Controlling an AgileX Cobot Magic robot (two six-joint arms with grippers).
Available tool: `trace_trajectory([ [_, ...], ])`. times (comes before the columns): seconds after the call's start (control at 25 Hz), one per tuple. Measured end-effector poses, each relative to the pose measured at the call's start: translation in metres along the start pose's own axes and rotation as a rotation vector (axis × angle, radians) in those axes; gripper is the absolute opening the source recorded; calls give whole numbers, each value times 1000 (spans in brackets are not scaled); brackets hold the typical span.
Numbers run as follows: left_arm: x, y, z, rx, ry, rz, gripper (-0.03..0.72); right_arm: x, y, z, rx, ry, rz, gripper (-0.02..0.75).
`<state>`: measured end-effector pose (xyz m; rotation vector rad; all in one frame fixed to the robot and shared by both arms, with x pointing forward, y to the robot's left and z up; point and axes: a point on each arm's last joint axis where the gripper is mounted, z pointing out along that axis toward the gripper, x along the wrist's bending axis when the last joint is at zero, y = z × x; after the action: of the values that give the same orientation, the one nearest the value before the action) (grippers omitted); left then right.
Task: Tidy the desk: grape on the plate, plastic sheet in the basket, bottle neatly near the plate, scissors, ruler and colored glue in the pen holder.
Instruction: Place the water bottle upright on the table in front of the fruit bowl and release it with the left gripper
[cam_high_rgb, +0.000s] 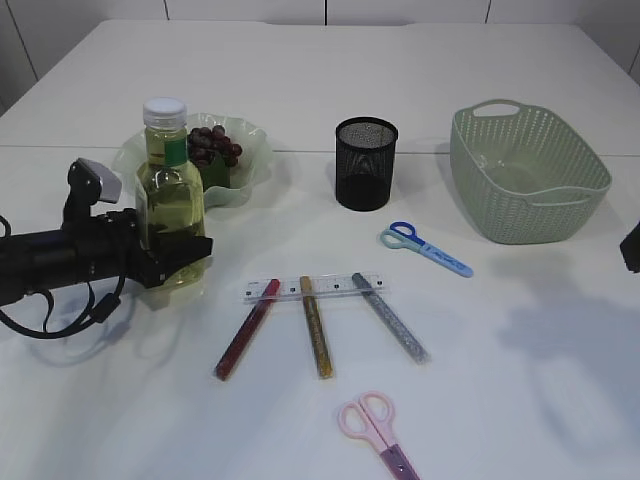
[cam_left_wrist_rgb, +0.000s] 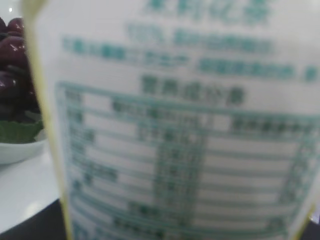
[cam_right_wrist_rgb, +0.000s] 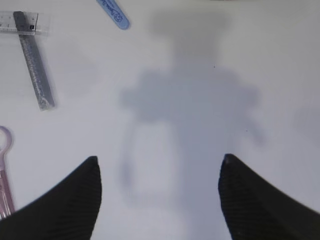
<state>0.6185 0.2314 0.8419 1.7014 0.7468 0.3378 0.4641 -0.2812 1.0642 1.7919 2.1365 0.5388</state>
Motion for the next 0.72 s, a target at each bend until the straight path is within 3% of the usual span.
trace_trajectory([
  [0.32, 7, -9, 3, -24, 59, -10, 441, 0, 0, 0, 0, -1, -1, 564],
  [0.72, 8, -14, 6, -65, 69, -31, 441, 0, 0, 0, 0, -1, -1, 564],
])
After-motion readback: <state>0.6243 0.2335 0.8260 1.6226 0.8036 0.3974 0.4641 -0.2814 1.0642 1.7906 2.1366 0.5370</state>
